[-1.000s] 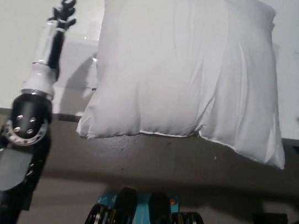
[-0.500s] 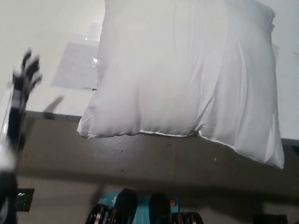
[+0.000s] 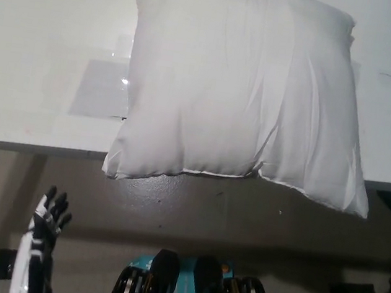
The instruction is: The robot uses both hands to lift the pillow and then drops it on the table
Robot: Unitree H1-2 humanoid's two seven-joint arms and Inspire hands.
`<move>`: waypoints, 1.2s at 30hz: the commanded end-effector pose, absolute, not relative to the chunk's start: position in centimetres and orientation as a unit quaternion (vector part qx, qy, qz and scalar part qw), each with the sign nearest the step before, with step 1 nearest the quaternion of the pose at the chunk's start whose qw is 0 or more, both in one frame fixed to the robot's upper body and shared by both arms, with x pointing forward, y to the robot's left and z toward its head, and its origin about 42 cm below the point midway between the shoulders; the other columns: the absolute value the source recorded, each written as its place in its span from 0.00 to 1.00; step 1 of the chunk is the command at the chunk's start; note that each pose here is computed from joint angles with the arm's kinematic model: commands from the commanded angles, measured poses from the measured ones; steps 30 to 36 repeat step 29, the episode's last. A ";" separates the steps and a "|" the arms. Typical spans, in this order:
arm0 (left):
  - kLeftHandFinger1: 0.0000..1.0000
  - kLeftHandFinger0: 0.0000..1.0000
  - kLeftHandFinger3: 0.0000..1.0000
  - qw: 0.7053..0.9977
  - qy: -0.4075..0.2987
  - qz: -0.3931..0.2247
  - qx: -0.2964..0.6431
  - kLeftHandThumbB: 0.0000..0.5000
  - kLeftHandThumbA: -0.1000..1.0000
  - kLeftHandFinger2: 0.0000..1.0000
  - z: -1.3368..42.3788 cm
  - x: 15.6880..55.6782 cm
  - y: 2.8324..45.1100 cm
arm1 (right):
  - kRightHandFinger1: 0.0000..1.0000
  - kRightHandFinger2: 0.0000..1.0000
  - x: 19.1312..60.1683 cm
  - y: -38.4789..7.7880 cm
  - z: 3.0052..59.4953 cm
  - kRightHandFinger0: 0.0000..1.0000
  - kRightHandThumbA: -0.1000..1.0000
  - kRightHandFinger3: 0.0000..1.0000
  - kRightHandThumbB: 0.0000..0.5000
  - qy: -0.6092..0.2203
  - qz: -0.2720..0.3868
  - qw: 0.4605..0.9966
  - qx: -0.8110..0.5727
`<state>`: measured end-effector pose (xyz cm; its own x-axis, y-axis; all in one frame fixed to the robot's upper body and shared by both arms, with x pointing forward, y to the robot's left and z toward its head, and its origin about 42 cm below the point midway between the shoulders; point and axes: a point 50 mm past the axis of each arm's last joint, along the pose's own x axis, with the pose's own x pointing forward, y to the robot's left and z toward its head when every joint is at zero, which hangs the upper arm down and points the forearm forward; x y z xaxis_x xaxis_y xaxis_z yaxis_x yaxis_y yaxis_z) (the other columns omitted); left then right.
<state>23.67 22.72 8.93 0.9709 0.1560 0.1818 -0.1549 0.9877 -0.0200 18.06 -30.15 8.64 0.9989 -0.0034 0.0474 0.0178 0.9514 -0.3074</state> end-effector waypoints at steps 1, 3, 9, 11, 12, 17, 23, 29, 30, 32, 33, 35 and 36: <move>1.00 1.00 1.00 0.987 -0.151 0.044 0.024 0.51 1.00 1.00 10.2 23.7 22.7 | 1.00 1.00 18.4 -30.0 9.4 1.00 1.00 1.00 0.53 -0.087 0.003 0.978 -0.189; 1.00 1.00 1.00 0.988 -0.149 0.038 0.028 0.53 1.00 1.00 10.2 23.6 22.8 | 1.00 1.00 18.4 -30.1 9.0 1.00 1.00 1.00 0.53 -0.084 0.006 0.979 -0.188; 1.00 1.00 1.00 0.986 -0.160 0.030 0.035 0.48 1.00 1.00 11.0 24.0 22.8 | 1.00 1.00 18.4 -30.2 9.2 1.00 1.00 1.00 0.48 -0.086 0.013 0.981 -0.173; 1.00 1.00 1.00 0.986 -0.161 0.031 0.030 0.50 1.00 1.00 11.2 24.1 22.8 | 1.00 1.00 18.5 -30.3 9.4 1.00 1.00 1.00 0.47 -0.091 0.014 0.978 -0.187; 1.00 1.00 1.00 0.986 -0.162 0.031 0.029 0.50 1.00 1.00 11.3 24.1 22.8 | 1.00 1.00 18.5 -30.3 9.4 1.00 1.00 1.00 0.47 -0.091 0.014 0.978 -0.188; 1.00 1.00 1.00 0.986 -0.164 0.034 0.020 0.57 1.00 1.00 11.8 24.2 22.9 | 1.00 1.00 18.2 -30.3 9.7 1.00 1.00 1.00 0.56 -0.094 0.046 0.980 -0.168; 1.00 1.00 1.00 0.985 -0.170 0.036 0.011 0.50 1.00 1.00 12.1 24.7 23.2 | 1.00 1.00 18.5 -30.6 9.7 1.00 1.00 1.00 0.56 -0.104 0.039 0.970 -0.216; 1.00 1.00 1.00 0.986 -0.164 0.035 0.018 0.55 1.00 1.00 11.7 24.6 23.3 | 1.00 1.00 18.4 -30.6 9.7 1.00 1.00 1.00 0.61 -0.098 0.036 0.971 -0.214; 1.00 1.00 1.00 0.986 -0.164 0.035 0.018 0.55 1.00 1.00 11.7 24.6 23.3 | 1.00 1.00 18.4 -30.6 9.7 1.00 1.00 1.00 0.61 -0.098 0.036 0.971 -0.214; 1.00 1.00 1.00 0.986 -0.164 0.035 0.018 0.55 1.00 1.00 11.7 24.6 23.3 | 1.00 1.00 18.4 -30.6 9.7 1.00 1.00 1.00 0.61 -0.098 0.036 0.971 -0.214; 1.00 1.00 1.00 0.986 -0.164 0.035 0.018 0.55 1.00 1.00 11.7 24.6 23.3 | 1.00 1.00 18.4 -30.6 9.7 1.00 1.00 1.00 0.61 -0.098 0.036 0.971 -0.214; 1.00 1.00 1.00 0.986 -0.164 0.035 0.018 0.55 1.00 1.00 11.7 24.6 23.3 | 1.00 1.00 18.4 -30.6 9.7 1.00 1.00 1.00 0.61 -0.098 0.036 0.971 -0.214; 1.00 1.00 1.00 0.986 -0.164 0.035 0.018 0.55 1.00 1.00 11.7 24.6 23.3 | 1.00 1.00 18.4 -30.6 9.7 1.00 1.00 1.00 0.61 -0.098 0.036 0.971 -0.214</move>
